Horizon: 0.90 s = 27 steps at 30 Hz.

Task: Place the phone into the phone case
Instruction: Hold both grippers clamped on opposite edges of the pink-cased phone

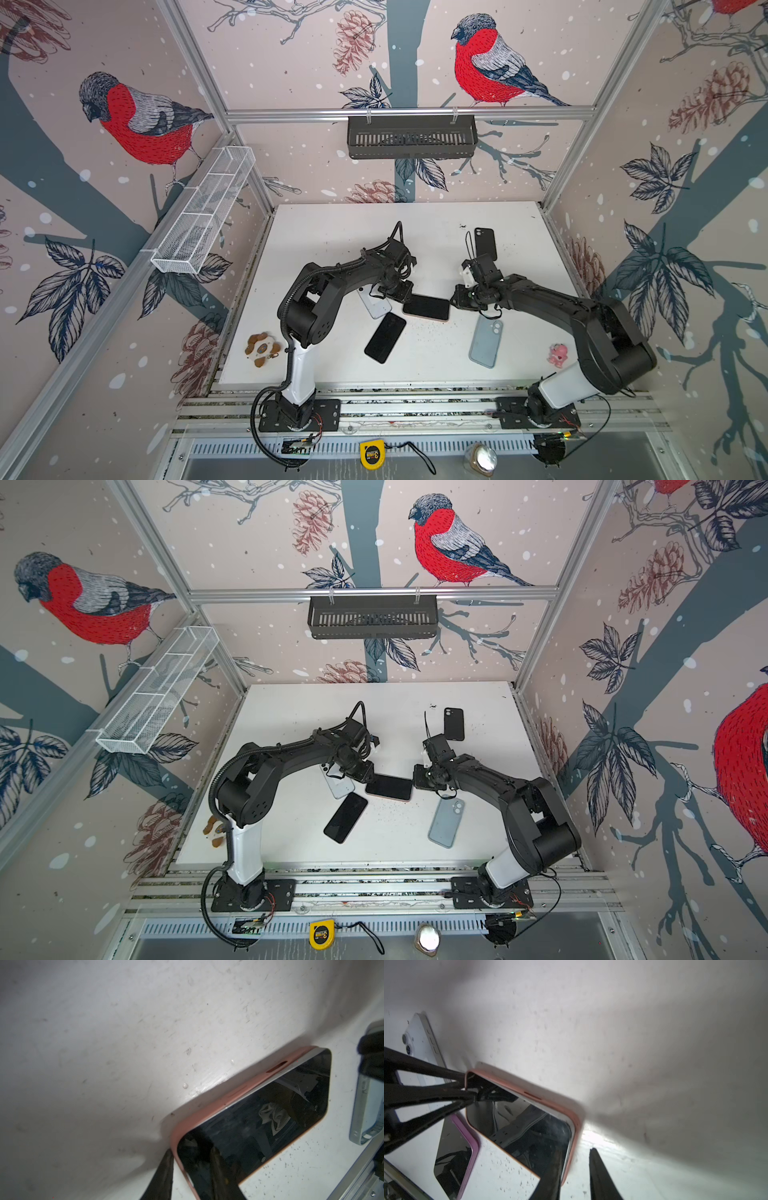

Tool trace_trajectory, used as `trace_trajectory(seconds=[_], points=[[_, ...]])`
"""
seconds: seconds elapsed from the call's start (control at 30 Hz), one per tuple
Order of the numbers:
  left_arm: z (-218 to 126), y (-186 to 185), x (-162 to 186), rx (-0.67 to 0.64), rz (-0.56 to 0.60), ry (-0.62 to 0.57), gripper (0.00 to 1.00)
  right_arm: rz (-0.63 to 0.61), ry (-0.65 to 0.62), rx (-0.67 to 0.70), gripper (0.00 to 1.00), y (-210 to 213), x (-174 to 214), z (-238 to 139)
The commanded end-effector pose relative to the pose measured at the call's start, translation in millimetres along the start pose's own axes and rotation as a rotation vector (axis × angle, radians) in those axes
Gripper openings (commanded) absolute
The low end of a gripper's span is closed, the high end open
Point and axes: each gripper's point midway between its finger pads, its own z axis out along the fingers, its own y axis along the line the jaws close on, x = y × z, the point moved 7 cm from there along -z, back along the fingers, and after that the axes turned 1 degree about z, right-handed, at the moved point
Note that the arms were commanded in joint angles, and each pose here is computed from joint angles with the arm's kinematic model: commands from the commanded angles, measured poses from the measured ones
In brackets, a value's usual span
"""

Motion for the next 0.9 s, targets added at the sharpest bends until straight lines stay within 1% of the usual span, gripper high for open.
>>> trace_trajectory(seconds=[0.0, 0.17, 0.27, 0.57, 0.63, 0.77, 0.87], points=[[16, 13, 46, -0.1, -0.052, 0.239, 0.3, -0.029, 0.011, 0.009, 0.26, -1, -7, 2], [17, 13, 47, -0.101, -0.052, 0.244, 0.31, -0.031, 0.027, -0.026, 0.26, 4, -15, 11], [17, 13, 47, -0.101, -0.053, 0.243, 0.3, -0.022, 0.052, -0.036, 0.25, 3, -12, 17], [18, 14, 47, -0.101, -0.054, 0.245, 0.31, -0.008, 0.12, -0.076, 0.24, -6, 12, 27], [17, 14, 47, -0.1, -0.054, 0.244, 0.31, 0.001, 0.142, -0.07, 0.21, -9, 16, 31], [18, 14, 47, -0.099, -0.055, 0.246, 0.31, 0.013, 0.175, -0.063, 0.13, -14, 19, 38], [19, 14, 48, -0.098, -0.055, 0.249, 0.3, 0.012, 0.211, -0.061, 0.12, -15, 24, 44]])
